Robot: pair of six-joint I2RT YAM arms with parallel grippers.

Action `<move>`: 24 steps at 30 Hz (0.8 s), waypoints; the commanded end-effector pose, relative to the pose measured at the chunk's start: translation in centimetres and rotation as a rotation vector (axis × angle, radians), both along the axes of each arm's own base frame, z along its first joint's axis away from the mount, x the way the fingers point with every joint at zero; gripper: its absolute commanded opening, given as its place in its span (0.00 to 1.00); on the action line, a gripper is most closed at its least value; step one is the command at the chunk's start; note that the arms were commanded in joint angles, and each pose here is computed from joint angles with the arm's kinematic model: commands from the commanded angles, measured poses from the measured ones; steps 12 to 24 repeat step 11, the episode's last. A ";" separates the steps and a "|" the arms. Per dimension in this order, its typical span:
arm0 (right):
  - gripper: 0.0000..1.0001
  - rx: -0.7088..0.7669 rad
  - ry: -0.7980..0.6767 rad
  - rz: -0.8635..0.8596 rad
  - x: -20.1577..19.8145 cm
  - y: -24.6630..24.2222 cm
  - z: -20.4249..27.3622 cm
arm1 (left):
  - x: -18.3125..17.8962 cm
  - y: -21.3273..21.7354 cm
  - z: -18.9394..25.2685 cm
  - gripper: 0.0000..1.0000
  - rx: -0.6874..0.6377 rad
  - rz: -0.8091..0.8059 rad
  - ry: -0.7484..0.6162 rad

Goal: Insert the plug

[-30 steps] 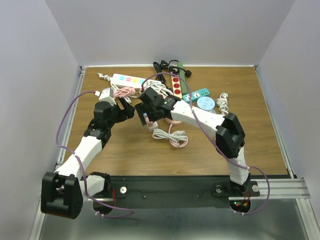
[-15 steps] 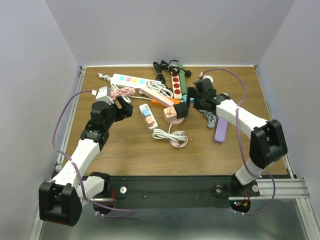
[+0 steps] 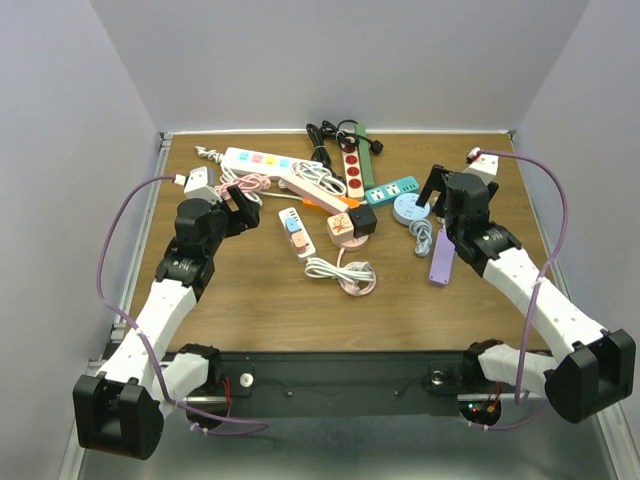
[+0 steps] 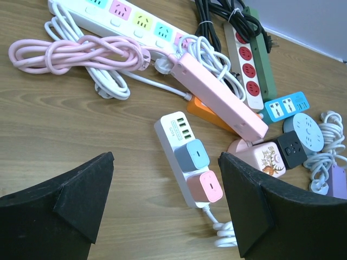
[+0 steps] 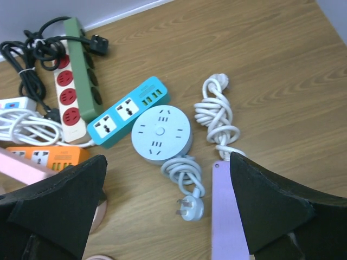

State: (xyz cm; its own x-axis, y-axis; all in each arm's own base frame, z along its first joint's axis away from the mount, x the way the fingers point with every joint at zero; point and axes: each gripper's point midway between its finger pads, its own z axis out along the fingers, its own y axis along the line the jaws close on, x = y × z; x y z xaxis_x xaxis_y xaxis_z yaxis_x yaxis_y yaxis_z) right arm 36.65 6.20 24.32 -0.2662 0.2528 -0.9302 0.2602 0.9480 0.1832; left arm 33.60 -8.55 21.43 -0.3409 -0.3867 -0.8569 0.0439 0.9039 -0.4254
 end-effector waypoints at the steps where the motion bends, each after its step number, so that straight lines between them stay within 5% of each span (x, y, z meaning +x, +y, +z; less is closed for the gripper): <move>1: 1.00 -0.032 -0.063 -0.100 -0.3 -2.2 1.0 | 0.7 0.6 4.6 0.90 0.012 0.019 -0.126; 24: 1.00 -0.080 -0.041 -0.117 -0.2 -2.8 0.0 | 1.9 1.2 6.5 0.89 0.053 0.048 -0.170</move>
